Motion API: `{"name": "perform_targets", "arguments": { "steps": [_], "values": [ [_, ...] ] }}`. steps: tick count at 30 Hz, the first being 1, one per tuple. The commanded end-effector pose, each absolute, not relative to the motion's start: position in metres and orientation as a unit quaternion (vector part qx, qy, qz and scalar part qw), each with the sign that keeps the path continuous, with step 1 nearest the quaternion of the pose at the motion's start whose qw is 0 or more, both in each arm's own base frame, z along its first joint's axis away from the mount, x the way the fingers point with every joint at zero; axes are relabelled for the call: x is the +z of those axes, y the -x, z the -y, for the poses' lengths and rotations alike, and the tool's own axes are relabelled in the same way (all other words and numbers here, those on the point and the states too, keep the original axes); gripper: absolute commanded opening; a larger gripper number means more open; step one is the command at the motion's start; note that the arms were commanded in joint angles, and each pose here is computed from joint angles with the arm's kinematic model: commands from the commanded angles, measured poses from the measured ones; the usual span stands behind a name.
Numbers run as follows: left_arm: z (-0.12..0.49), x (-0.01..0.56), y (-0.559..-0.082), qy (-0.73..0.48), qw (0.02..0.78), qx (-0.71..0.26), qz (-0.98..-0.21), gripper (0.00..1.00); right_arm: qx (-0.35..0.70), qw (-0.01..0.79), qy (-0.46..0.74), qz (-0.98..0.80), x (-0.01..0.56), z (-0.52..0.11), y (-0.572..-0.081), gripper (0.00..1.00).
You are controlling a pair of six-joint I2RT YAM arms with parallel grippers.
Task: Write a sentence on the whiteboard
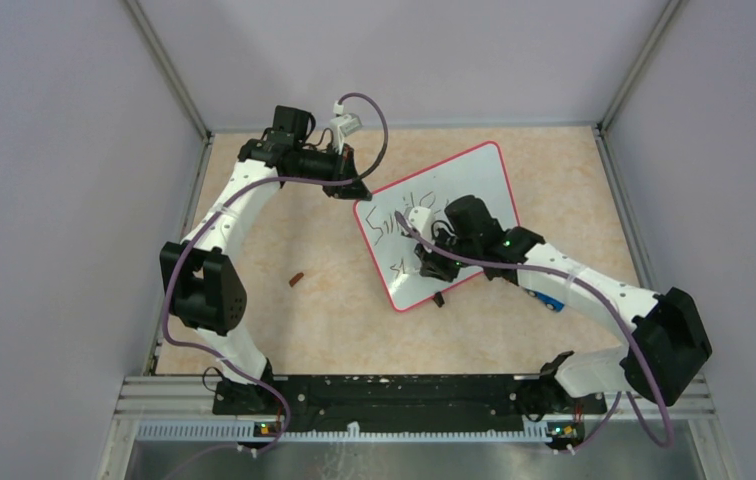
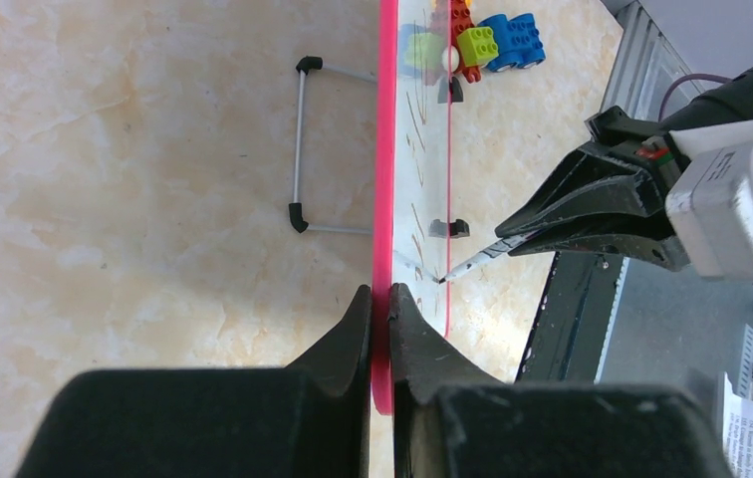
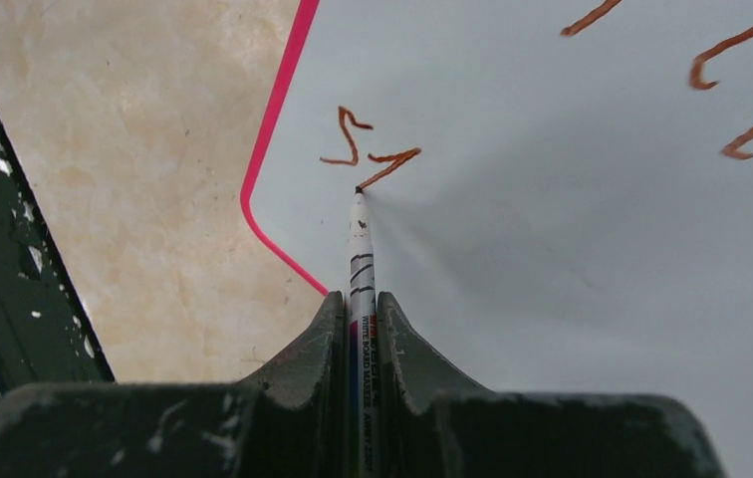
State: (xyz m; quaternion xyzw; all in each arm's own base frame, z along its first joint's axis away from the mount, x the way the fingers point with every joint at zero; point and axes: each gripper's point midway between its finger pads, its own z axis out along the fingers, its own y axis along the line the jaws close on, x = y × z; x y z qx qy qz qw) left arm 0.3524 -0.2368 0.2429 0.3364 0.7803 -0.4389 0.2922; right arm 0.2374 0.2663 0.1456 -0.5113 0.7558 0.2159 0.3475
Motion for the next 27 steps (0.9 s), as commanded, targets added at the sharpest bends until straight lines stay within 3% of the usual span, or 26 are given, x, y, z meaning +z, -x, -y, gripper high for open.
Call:
{"name": "perform_targets", "arguments": {
  "steps": [1,8,27],
  "values": [
    [0.240,0.232,-0.336,-0.339,0.265,-0.439,-0.789,0.00,0.214,0.348,0.520,-0.750,0.139,-0.269,-0.231,0.00],
    [0.240,0.231,-0.336,-0.337,0.263,-0.440,-0.790,0.00,0.242,0.356,0.525,-0.734,0.156,-0.283,-0.223,0.00],
    [0.240,0.230,-0.336,-0.337,0.263,-0.438,-0.790,0.00,0.233,0.416,0.469,-0.743,0.186,-0.276,-0.262,0.00]
  ]
}}
